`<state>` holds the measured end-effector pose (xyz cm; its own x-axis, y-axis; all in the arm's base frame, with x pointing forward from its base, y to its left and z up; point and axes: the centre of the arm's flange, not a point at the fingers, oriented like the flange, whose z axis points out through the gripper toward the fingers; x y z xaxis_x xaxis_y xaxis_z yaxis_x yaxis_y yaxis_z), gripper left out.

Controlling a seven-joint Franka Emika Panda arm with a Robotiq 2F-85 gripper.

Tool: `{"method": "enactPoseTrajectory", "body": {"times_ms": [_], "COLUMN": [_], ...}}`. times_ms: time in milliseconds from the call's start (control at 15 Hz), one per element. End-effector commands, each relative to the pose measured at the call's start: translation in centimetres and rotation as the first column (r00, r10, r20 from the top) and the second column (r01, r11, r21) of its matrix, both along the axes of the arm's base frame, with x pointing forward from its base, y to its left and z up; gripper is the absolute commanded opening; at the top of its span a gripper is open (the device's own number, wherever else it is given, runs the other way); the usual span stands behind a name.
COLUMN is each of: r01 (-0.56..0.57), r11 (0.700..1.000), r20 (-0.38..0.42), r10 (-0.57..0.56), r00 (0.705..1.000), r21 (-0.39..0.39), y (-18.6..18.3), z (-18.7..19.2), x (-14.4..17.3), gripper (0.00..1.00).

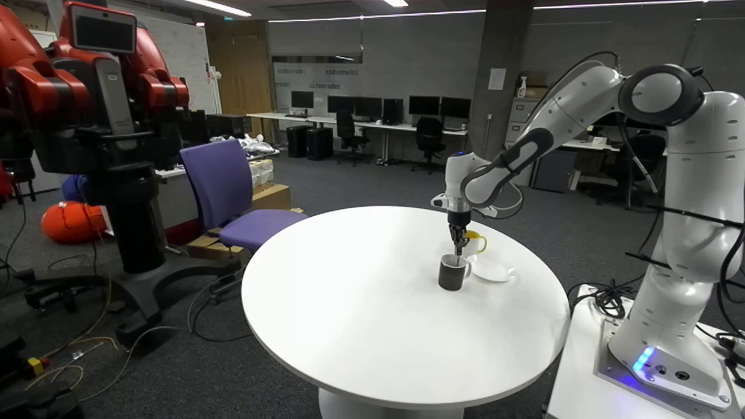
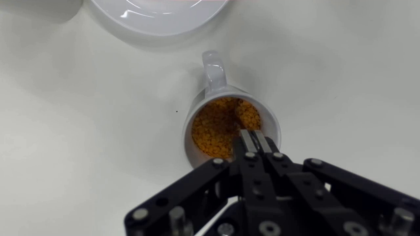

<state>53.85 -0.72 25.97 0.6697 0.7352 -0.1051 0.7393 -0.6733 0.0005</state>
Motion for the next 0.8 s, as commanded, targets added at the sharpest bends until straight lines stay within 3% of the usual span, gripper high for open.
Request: {"method": "enactPoseTrajectory", "body": {"times_ms": [0, 733], "r01": [-0.018, -0.036], "r11": [1.0, 0.999], "r20": [-0.023, -0.019], "r10": [0.019, 0.037], "r00": [1.0, 0.999], "r21": [0.023, 0.018], "y": [0.5, 1.5], "z": [0.7, 0.4], "x": [-0.8, 0.6], "gripper": [0.01, 0.01]}}
